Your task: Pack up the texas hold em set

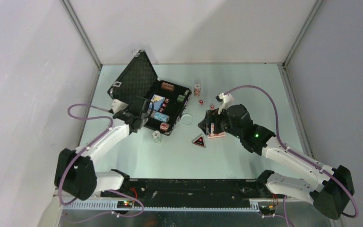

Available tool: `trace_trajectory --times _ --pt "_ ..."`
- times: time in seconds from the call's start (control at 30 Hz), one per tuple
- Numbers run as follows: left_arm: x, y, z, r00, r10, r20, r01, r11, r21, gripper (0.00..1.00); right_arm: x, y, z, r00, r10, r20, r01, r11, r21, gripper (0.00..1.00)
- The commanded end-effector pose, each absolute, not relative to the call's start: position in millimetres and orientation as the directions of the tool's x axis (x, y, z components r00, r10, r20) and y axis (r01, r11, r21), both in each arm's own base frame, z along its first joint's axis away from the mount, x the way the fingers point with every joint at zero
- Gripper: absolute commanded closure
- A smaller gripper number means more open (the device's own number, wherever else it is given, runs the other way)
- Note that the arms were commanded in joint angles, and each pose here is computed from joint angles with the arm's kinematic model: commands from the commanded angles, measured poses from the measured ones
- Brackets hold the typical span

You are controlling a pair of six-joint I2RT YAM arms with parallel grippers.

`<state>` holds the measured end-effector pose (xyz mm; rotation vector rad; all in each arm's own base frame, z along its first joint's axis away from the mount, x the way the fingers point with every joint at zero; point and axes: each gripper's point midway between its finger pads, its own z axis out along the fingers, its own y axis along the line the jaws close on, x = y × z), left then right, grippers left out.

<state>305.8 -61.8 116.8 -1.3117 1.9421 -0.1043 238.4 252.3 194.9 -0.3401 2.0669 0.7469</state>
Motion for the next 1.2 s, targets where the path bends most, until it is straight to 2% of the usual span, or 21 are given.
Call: trace_trajectory --times 0.0,0.13,0.33,0.4,0.43,0.47,0.5,0.53,0.57,0.63,0.7,0.87,0.97,1.17 --pt "341.2 -75.8 132.8 -0.065 -0.879 -0.472 -0.745 0.357 -0.563 0.99 238.6 253.9 207.7 -0.539 0.057 -0.84 -0.522 0.761 0.386 0.28" --pt "351.0 -82.8 117.4 -0.074 -0.896 -0.439 -0.773 0.33 -0.542 0.99 236.4 253.1 205.3 -0.545 0.046 -0.837 -0.524 0.761 0.383 0.28" --pt "362.0 -87.2 96.5 -0.092 -0.903 -0.42 -0.796 0.32 -0.513 0.94 232.4 250.9 201.9 -0.547 0.048 -0.836 -0.527 0.756 0.388 0.28" --pt "362.0 -84.2 93.0 -0.087 -0.9 -0.427 -0.807 0.315 -0.499 0.85 231.6 250.3 202.1 -0.545 0.051 -0.837 -0.528 0.754 0.39 0.28" --pt "360.4 -81.7 90.7 -0.086 -0.898 -0.432 -0.815 0.313 -0.488 0.73 231.7 249.9 202.0 -0.543 0.051 -0.838 -0.529 0.755 0.388 0.28" --pt "360.1 -80.2 91.0 -0.082 -0.896 -0.437 -0.817 0.311 -0.486 0.66 231.9 249.7 201.5 -0.544 0.05 -0.838 -0.528 0.756 0.388 0.28" --pt "359.6 -78.9 91.2 -0.081 -0.895 -0.439 -0.818 0.311 -0.483 0.54 231.9 250.0 200.7 -0.545 0.049 -0.837 -0.528 0.755 0.388 0.28" --pt "358.4 -77.2 91.4 -0.081 -0.892 -0.445 -0.82 0.313 -0.479 0.47 231.6 250.7 200.2 -0.547 0.047 -0.836 -0.53 0.753 0.389 0.28" --pt "358.3 -76.7 92.9 -0.082 -0.891 -0.447 -0.818 0.316 -0.48 0.36 231.7 251.6 199.1 -0.549 0.045 -0.834 -0.531 0.752 0.39 0.28" --pt "356.6 -74.9 96.2 -0.097 -0.882 -0.461 -0.815 0.336 -0.472 0.27 231.0 253.9 196.9 -0.558 0.042 -0.829 -0.533 0.747 0.396 0.28" --pt "355.3 -74.1 100.8 -0.117 -0.873 -0.474 -0.807 0.361 -0.467 0.2 230.8 256.1 194.9 -0.565 0.039 -0.824 -0.535 0.743 0.402 0.27" --pt "350.3 -70.6 122.0 -0.187 -0.83 -0.525 -0.763 0.459 -0.454 0.17 229.2 261.8 193.1 -0.572 0.033 -0.82 -0.547 0.73 0.41 0.26" --pt "343.0 -66.7 133.8 -0.271 -0.763 -0.587 -0.709 0.57 -0.415 0.18 229.4 263.1 191.5 -0.571 0.026 -0.82 -0.55 0.73 0.406 0.26" --pt "319.0 -71.4 149.4 -0.481 -0.546 -0.686 -0.464 0.822 -0.329 0.03 224.2 275.1 185.0 -0.568 -0.003 -0.823 -0.594 0.693 0.408 0.24"
